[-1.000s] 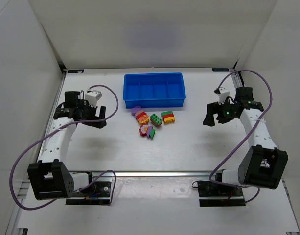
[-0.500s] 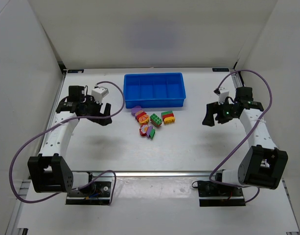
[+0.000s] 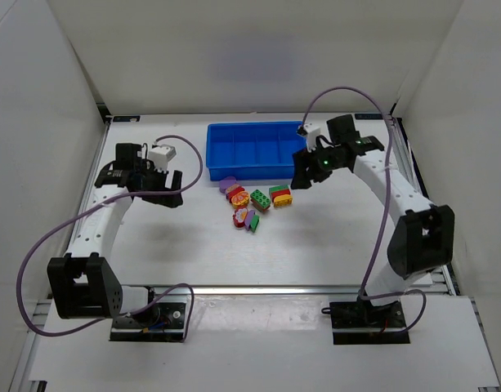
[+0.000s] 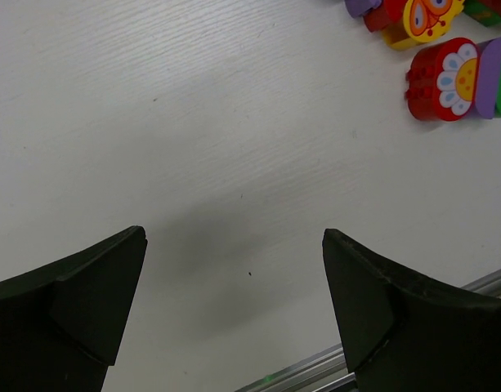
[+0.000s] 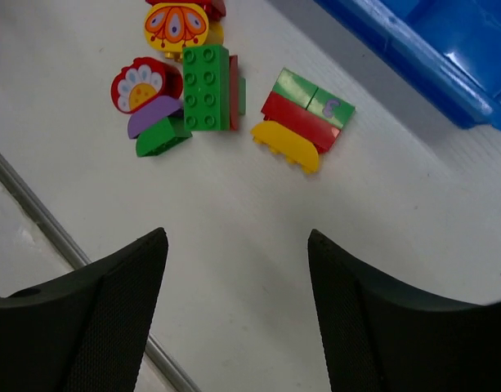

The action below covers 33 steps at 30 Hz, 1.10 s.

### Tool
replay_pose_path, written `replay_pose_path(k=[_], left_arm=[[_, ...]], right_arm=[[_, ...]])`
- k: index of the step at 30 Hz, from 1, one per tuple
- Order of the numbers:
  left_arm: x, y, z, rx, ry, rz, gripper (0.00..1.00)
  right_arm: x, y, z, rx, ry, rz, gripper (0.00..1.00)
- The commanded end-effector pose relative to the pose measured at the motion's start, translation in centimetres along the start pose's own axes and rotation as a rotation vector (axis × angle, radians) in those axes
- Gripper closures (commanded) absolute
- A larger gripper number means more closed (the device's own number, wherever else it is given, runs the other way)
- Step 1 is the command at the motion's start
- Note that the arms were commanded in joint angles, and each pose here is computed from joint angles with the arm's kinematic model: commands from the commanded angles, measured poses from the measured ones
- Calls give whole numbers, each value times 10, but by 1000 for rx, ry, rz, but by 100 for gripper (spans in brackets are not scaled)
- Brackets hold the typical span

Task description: Sort the legos into containers by color

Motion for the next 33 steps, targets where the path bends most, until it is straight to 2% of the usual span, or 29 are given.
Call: replay_pose_path(k=[1,8,12,14,16,18,22,33], left_arm=[[-8,5,7,-21,-70,-22,1],[-7,14,22,-12,-153,-5,1],[-3,15,28,-22,-180,5,1],[-1,17,30,-28,-188,9,1],[0,18,31,-29,-189,10,1],[1,20,32,-36,-189,12,1],[2,22,33,-34,-195,17,1],[6,22,36,-25,-200,31,1]], right_arm=[[13,-25,-6,-8,46,-12,27],[63,-42,22,-177,114,88,33],[80,-47,38,-219,138,125,31],[85,-46,39,-218,166,141,26],[89,-45,41,-212,174,157,15],[97,-39,40,-179,172,189,11],[110,-33,41,-157,160,217,9],[136,-22,41,-156,134,249,13]])
Point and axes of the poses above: each gripper's point midway between its finger pads, its own x axis out along the fingers, its own z axis along the line the jaws close on, y = z × x, the point moved 2 cm from there along -x, back along the fingers, and after that the axes turned 14 degrees about -x, right-handed, at the moved point
